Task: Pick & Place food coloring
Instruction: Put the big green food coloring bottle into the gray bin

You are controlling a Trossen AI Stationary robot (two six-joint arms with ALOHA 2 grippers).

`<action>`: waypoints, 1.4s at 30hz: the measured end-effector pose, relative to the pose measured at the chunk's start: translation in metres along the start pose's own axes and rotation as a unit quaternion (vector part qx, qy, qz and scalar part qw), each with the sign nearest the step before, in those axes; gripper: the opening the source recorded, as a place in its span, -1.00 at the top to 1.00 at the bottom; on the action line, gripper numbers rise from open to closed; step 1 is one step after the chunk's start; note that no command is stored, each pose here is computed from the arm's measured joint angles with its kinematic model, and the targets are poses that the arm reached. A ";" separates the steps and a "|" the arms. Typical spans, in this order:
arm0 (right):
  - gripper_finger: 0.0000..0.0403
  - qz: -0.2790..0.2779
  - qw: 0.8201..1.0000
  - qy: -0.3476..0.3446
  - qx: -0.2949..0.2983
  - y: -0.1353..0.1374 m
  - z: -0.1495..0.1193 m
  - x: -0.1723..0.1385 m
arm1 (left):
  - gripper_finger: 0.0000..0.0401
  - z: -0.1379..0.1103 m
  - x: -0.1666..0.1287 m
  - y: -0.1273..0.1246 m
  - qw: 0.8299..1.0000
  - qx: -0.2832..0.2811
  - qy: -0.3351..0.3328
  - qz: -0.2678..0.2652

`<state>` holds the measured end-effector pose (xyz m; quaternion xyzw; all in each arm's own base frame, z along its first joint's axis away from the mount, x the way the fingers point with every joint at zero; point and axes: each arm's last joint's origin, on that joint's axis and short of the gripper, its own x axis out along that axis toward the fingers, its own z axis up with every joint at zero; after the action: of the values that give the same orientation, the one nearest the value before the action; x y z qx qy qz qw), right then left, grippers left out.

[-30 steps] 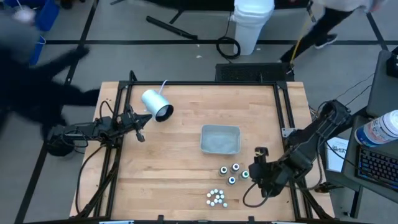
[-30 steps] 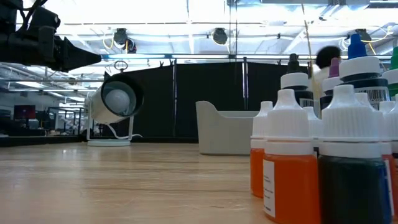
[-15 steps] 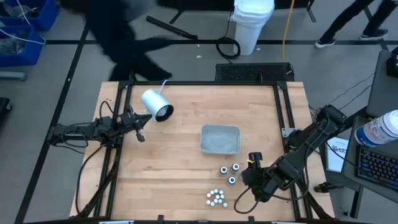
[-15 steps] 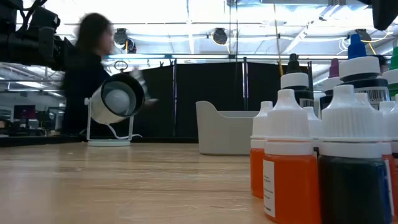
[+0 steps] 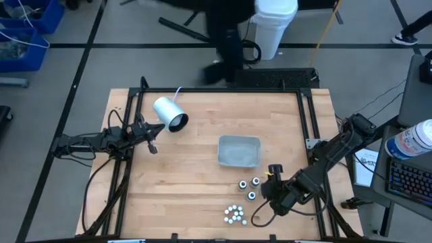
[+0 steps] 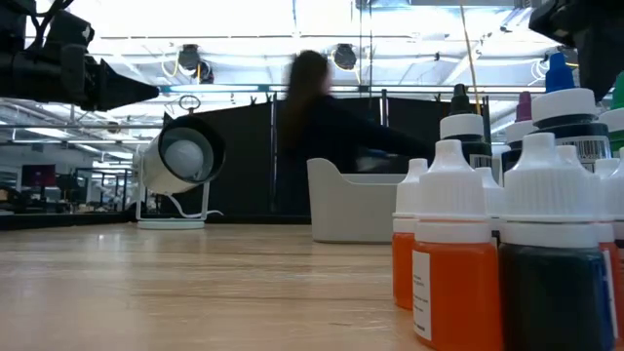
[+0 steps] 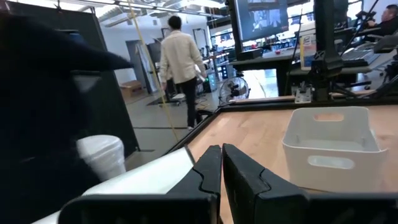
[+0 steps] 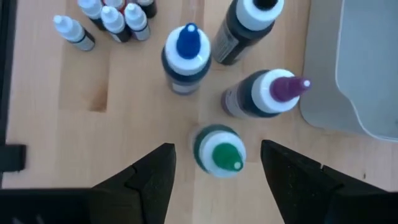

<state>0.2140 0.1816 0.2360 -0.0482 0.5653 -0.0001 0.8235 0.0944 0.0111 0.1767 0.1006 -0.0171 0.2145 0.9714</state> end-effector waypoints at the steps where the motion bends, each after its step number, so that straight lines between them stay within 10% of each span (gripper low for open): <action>1: -0.11 0.000 1.000 0.000 0.001 -0.001 -0.001 0.002 | 0.88 0.000 0.000 0.000 1.000 0.001 0.001 0.003; 42: -0.07 0.008 1.000 -0.015 -0.003 -0.003 -0.009 0.026 | 0.88 -0.001 0.000 0.000 1.000 0.002 0.005 0.003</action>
<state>0.2149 0.1770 0.2091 -0.0455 0.5533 0.0090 0.8317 0.0944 0.0113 0.1758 0.1015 -0.0122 0.2180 0.9706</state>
